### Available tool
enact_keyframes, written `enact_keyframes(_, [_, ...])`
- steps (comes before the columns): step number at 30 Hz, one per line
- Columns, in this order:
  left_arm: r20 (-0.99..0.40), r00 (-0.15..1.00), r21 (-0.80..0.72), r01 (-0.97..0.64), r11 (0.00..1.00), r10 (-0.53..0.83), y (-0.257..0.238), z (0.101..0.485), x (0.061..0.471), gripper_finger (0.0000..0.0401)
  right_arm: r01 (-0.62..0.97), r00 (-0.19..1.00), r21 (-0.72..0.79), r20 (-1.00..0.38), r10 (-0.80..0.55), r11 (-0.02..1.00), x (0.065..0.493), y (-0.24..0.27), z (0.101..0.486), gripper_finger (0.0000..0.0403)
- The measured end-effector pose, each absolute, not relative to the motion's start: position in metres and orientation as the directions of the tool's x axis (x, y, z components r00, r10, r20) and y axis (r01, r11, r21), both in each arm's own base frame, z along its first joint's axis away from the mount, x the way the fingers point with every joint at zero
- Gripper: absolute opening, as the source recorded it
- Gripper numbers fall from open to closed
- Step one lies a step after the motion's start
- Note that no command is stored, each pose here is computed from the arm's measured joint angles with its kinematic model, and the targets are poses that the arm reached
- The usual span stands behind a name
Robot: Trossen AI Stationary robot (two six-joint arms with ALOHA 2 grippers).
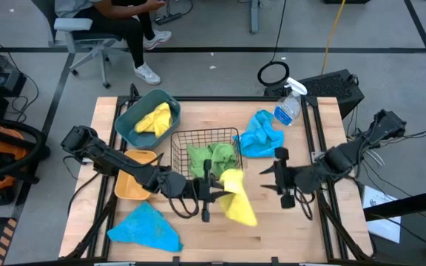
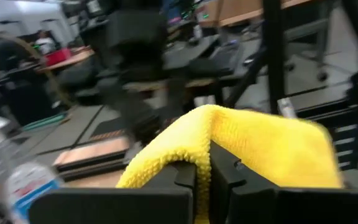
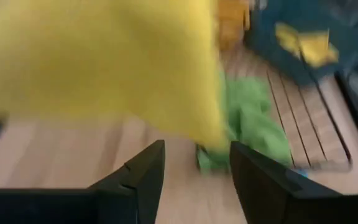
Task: Sort microfiber towel by color & place in baskets
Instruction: Put the yellow microfiber towel into the blue bin
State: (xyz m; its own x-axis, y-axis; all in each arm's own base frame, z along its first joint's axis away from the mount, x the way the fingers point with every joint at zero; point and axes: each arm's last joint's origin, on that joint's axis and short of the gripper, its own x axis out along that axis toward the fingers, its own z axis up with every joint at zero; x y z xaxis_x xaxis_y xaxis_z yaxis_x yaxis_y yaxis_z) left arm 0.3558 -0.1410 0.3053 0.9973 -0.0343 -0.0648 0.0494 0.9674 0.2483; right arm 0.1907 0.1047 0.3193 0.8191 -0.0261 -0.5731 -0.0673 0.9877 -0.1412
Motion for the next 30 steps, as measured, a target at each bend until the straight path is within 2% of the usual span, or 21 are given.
enact_keyframes(4, [-0.086, 0.996, 0.251, 0.031, 0.967, -0.010, -0.138, 0.303, 0.357, 0.0014, -0.070, 0.887, -0.131, -0.462, 0.001, 0.989, 0.192, 0.121, 0.312, 0.0173])
enact_keyframes(10, [-0.092, 0.996, 0.253, 0.031, 0.967, -0.008, -0.138, 0.302, 0.356, 0.0014, -0.117, 0.903, -0.085, -0.425, 0.071, 0.989, 0.186, 0.135, 0.306, 0.0175])
enact_keyframes(13, [-0.092, 0.995, 0.257, -0.002, 0.967, 0.027, -0.137, 0.302, 0.356, 0.0014, -0.123, 0.914, -0.067, -0.397, 0.086, 0.990, 0.186, 0.138, 0.303, 0.0189])
enact_keyframes(21, [-0.105, 0.992, 0.267, -0.033, 0.963, 0.063, -0.126, 0.301, 0.360, 0.0015, -0.086, 0.963, -0.025, -0.260, 0.077, 0.996, 0.191, 0.139, 0.298, 0.0285])
enact_keyframes(26, [-0.138, 0.987, 0.276, -0.047, 0.960, 0.088, -0.118, 0.293, 0.365, 0.0015, -0.008, 0.980, -0.045, -0.200, -0.001, 0.999, 0.194, 0.137, 0.292, 0.0354])
enact_keyframes(30, [-0.149, 0.984, 0.278, -0.056, 0.959, 0.100, -0.115, 0.288, 0.369, 0.0015, 0.063, 0.980, -0.046, -0.186, -0.070, 0.997, 0.198, 0.130, 0.283, 0.0386])
